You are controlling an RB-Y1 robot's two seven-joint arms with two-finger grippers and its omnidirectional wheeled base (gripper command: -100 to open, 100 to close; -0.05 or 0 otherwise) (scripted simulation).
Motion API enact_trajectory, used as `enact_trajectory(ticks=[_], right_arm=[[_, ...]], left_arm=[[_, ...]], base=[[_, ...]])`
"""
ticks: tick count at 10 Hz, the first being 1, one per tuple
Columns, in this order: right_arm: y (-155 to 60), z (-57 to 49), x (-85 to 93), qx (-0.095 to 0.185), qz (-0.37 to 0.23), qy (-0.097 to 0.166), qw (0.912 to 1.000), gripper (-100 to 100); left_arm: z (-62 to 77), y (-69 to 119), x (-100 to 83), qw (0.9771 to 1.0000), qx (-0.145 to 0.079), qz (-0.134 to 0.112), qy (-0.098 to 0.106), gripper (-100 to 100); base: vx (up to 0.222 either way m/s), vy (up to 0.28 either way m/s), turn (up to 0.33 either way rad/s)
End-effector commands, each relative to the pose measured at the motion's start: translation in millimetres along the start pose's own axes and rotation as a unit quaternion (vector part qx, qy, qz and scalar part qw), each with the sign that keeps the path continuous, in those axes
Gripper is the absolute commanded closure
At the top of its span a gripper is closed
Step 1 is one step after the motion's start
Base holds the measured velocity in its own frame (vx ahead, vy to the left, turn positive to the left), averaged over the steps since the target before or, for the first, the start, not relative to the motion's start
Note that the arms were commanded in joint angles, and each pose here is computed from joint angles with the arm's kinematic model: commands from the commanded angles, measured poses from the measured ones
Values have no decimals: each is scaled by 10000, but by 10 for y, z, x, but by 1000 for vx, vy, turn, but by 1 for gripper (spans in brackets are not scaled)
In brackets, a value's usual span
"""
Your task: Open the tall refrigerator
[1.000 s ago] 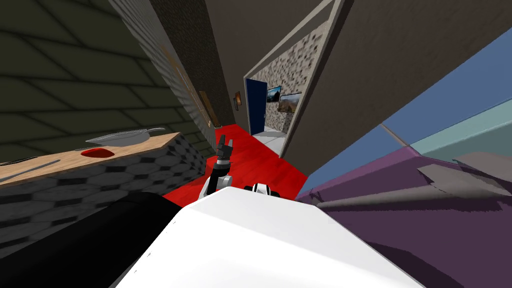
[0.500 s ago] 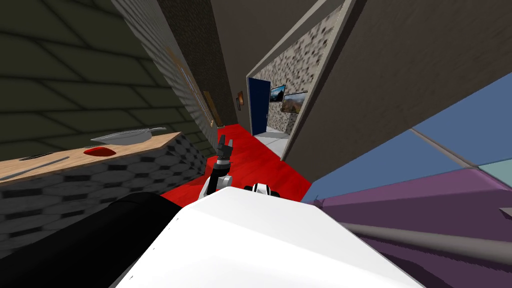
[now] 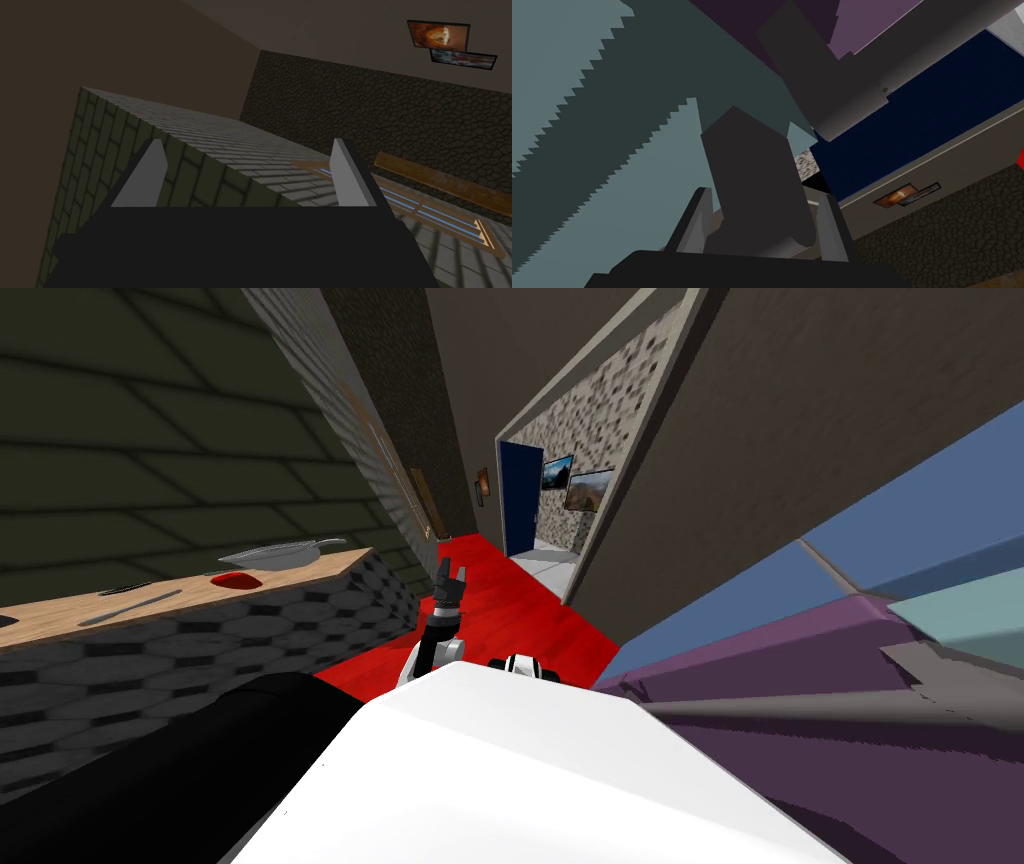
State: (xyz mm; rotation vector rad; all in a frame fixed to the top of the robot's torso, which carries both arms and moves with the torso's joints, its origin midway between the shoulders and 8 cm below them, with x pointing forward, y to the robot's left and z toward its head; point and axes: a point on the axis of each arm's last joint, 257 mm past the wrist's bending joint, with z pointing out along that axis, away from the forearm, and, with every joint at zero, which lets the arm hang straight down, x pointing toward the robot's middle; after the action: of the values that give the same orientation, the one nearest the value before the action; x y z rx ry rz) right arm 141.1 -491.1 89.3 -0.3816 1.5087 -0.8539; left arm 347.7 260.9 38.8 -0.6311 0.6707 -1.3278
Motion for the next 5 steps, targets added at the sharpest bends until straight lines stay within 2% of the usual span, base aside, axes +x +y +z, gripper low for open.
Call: enact_trajectory(ticks=[1, 3, 5], right_arm=[[195, 46, -194, -313, 39, -320, 9990, 100], [358, 82, -366, -575, 68, -582, 9966, 100], [519, 101, -539, -835, 101, -844, 9929, 100]], left_arm=[[0, 0, 0, 10000, 0, 0, 0, 0], [0, 0, 0, 10000, 0, 0, 0, 0], [0, 0, 0, 10000, 0, 0, 0, 0]], base=[[-317, 42, 15], [-311, 13, 16], [-359, 19, 15]])
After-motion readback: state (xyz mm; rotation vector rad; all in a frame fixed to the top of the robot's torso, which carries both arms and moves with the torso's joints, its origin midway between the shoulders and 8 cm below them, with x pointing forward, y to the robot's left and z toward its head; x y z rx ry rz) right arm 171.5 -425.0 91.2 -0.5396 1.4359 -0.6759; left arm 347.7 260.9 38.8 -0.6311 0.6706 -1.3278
